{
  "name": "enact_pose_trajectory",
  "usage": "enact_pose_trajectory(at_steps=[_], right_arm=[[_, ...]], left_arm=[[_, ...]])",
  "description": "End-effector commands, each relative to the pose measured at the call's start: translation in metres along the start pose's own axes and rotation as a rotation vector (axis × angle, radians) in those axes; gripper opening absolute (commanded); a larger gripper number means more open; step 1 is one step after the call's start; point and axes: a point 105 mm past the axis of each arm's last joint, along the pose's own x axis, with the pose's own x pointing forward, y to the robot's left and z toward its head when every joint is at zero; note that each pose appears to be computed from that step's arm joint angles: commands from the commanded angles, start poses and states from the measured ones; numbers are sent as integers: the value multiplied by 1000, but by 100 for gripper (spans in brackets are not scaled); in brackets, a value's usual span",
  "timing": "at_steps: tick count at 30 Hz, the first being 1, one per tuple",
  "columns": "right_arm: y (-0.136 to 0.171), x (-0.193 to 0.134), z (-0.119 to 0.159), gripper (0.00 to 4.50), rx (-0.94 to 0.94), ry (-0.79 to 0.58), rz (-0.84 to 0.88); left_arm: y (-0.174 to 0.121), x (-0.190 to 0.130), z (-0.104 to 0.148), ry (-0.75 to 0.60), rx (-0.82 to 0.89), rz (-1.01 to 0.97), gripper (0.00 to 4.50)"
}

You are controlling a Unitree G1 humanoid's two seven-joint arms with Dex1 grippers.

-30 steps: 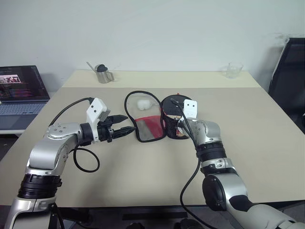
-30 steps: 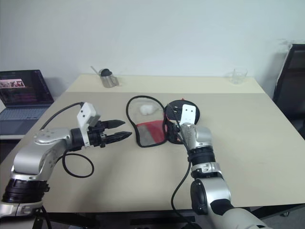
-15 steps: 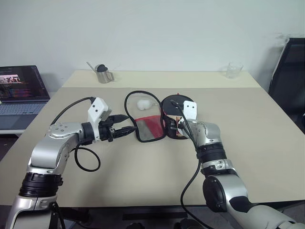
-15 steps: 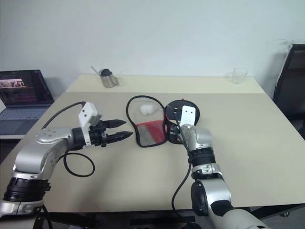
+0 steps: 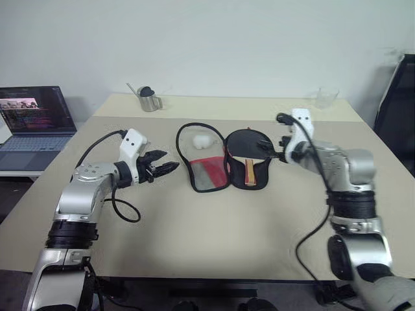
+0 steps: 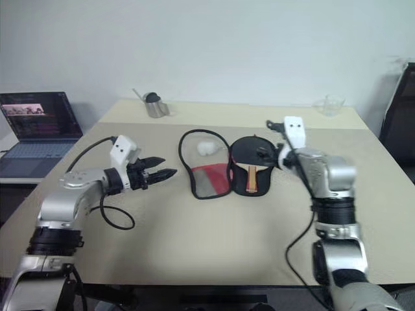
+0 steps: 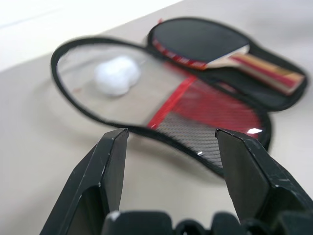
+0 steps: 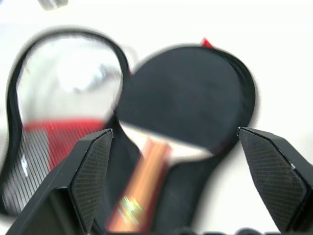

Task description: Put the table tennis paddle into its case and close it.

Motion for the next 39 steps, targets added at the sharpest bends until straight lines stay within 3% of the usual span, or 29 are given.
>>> enact_pose_trajectory(at_steps=[1, 5, 9, 19, 31, 35, 39], right_arm=[[18, -22, 0, 448, -127, -6, 181], [2, -44, -5, 448, -215, -8, 183], [4, -51, 2, 448, -240, -49, 187], [0, -58, 7, 448, -261, -89, 147], [-15, -56, 16, 448, -214, -158, 48], [-17, -55, 20, 448, -206, -173, 32], [-24, -56, 23, 448, -187, -187, -7]], left_arm=[[14, 8, 7, -23, -9, 86, 312], [30, 22, -25, 72, -117, 202, 312], [24, 47, -48, 206, -24, 245, 312], [1, 84, -20, 109, -18, 147, 312], [-50, 107, 89, -205, -36, -50, 312], [-72, 114, 89, -193, 20, -92, 312], [-94, 125, 66, -119, 54, -117, 312]])
